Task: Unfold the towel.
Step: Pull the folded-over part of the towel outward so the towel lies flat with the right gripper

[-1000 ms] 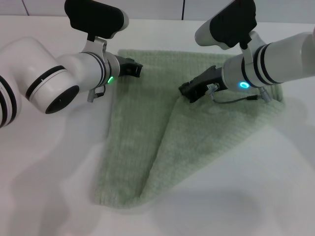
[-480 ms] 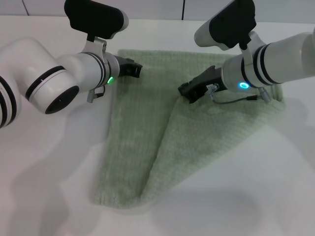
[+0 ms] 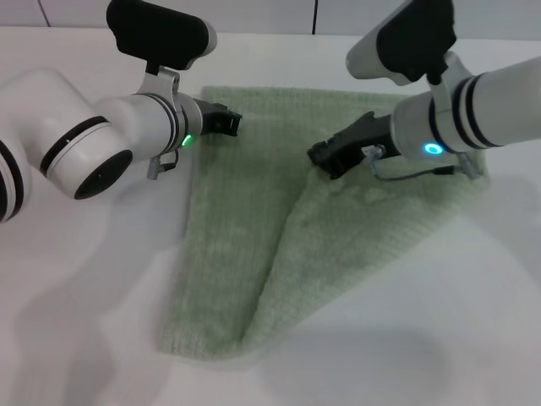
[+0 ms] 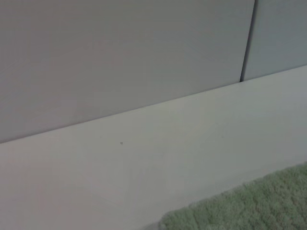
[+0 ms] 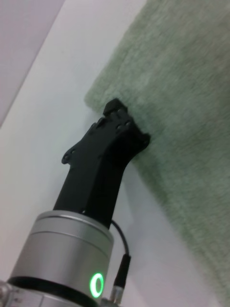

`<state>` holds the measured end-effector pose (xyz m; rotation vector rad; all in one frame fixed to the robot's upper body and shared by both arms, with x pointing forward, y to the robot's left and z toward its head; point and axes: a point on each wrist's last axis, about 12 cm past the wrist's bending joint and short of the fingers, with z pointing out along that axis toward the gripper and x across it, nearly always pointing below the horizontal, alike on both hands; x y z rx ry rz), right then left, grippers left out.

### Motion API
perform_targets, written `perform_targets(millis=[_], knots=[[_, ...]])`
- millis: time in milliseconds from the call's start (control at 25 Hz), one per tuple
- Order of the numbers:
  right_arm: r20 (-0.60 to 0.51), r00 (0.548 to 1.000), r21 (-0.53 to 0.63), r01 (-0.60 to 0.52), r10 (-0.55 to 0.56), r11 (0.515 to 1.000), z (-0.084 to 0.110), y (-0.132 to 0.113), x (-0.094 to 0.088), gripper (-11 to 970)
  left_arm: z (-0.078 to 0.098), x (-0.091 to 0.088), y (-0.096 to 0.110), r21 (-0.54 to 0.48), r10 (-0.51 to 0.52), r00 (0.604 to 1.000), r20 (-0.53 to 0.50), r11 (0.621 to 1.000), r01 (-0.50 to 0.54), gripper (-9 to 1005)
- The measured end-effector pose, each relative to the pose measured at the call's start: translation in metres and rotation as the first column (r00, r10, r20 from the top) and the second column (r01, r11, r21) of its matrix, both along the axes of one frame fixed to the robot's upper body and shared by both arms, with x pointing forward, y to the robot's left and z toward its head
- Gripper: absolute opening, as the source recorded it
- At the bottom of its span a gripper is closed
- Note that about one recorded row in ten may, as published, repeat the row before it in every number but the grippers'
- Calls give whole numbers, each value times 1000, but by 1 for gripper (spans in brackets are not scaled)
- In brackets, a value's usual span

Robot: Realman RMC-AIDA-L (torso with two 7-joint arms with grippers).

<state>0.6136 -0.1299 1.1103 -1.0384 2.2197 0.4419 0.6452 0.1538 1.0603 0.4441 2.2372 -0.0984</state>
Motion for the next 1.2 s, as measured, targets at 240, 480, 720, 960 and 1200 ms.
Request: perform_targets(millis=[240, 480, 720, 960, 1200], knots=[[28, 999, -49, 45, -44, 998, 11, -13, -11, 24, 0, 0, 1, 1, -1, 1000, 1, 1000, 1, -2], [36, 999, -58, 35, -33, 998, 27, -21, -31, 24, 0, 0, 1, 3, -2, 1000, 0, 1000, 2, -2], [39, 998, -107, 44, -40, 993, 42, -28, -48, 24, 1, 0, 0, 6, -2, 1000, -2, 1000, 2, -2], [15, 999, -146, 43, -41, 988, 55, -30, -60, 24, 1, 0, 0, 6, -3, 1000, -1, 1000, 3, -2], [1, 999, -186, 38, -38, 982, 69, -29, -66, 23, 2, 0, 0, 6, -4, 1000, 0, 1000, 4, -2]])
